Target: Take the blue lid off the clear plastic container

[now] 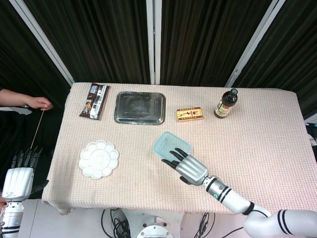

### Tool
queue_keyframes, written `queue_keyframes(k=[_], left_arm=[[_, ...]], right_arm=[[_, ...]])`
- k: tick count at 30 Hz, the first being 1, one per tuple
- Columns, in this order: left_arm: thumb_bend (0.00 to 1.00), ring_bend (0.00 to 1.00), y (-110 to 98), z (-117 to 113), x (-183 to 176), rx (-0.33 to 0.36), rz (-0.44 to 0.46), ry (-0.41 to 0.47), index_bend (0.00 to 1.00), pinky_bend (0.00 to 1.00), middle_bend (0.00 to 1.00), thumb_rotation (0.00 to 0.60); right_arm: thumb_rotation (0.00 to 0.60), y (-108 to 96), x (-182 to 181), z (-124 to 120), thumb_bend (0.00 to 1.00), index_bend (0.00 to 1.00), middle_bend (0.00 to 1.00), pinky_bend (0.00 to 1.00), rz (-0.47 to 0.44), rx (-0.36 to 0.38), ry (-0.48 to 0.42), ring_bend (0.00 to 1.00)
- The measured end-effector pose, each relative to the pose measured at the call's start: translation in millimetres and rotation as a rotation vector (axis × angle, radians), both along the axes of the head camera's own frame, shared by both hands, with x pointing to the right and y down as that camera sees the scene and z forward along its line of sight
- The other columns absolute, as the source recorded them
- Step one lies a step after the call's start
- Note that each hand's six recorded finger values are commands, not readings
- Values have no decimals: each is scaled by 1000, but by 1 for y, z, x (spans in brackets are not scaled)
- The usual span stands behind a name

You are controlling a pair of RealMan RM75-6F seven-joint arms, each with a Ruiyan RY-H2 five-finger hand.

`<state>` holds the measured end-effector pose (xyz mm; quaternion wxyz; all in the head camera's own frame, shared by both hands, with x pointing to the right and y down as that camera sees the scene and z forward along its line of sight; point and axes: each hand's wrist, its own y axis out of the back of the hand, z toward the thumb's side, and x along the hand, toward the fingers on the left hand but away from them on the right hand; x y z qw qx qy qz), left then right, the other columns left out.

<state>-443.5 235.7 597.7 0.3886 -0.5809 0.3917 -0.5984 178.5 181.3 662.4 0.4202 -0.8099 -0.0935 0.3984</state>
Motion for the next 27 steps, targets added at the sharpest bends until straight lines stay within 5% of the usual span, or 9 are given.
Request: queue_keyframes(k=[6,13,22,27], left_arm=[[0,0,-4,-2,6,6,22,1,72,0,21,600],[0,0,-28,2,40,-4,147,49,72,0,21,600],[0,0,-76,30,142,-116,457,180,72,0,21,600],[0,0,-92,49,208,-196,610,246,38,0,21,600]], right_arm=[[600,-15,22,-22,268,33,250,0,128,30,-81,0],[600,-42,68,-21,263,16,241,0,317,24,-62,0],[600,-40,93,13,235,0,215,0,411,-92,1,0],[600,-42,90,20,236,0,215,0,430,-108,-35,0]])
